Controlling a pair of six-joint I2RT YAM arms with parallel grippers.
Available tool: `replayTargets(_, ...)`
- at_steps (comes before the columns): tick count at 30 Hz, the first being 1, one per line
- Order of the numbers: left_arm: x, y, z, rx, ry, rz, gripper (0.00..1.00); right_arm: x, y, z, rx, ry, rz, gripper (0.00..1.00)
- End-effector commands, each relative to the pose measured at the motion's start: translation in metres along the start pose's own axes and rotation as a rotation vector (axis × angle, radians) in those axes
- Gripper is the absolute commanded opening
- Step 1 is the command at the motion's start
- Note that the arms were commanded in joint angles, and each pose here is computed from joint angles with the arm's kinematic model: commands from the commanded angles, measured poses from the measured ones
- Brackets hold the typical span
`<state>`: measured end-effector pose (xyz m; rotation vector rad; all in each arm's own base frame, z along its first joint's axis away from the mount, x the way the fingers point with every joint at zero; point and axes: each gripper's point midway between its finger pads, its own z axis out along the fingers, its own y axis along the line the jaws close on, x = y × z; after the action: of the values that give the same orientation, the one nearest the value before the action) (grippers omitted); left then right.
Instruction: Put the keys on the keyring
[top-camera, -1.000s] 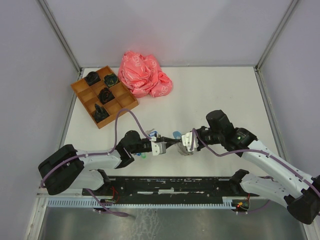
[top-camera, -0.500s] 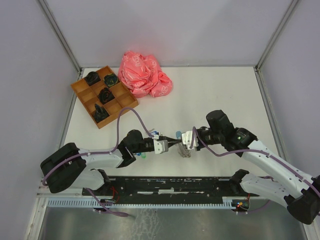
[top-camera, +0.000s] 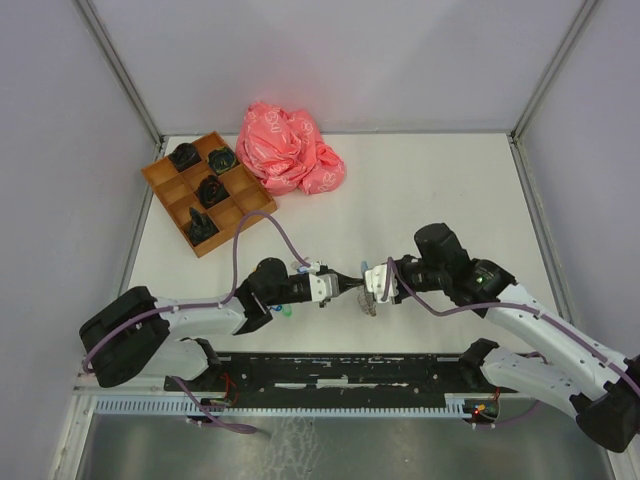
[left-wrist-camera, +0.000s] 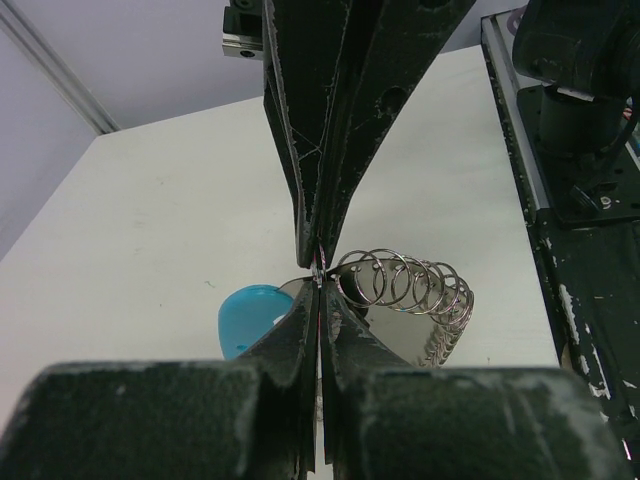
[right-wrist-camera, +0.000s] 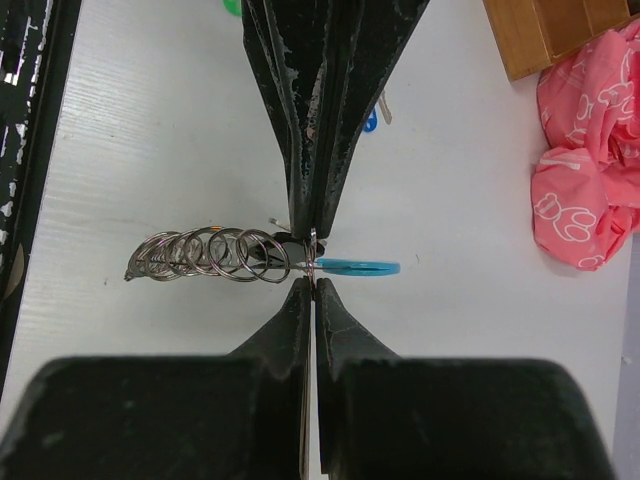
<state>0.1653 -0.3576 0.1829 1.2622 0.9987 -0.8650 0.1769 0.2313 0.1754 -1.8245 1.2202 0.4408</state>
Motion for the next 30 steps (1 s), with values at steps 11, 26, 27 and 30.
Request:
replayTargets(11,-0.007,-0.002,-0.004,0.006,-0.012,-0.168,0.03,-0.035,-0.025,-0.007,0.13,-0.165,-0.102,0.01)
replayTargets(26,0.005,-0.003,-0.012,0.018,0.006,-0.251,0.03,-0.042,-0.035,-0.012,0.192,-0.271,-0.026,0.01)
replayTargets(27,0.006,-0.002,-0.012,0.013,0.01,-0.256,0.03,-0.042,-0.035,-0.012,0.192,-0.278,-0.022,0.01)
replayTargets(30,0.009,0.0,-0.013,0.003,0.016,-0.268,0.03,-0.043,-0.036,-0.013,0.2,-0.296,-0.008,0.01)
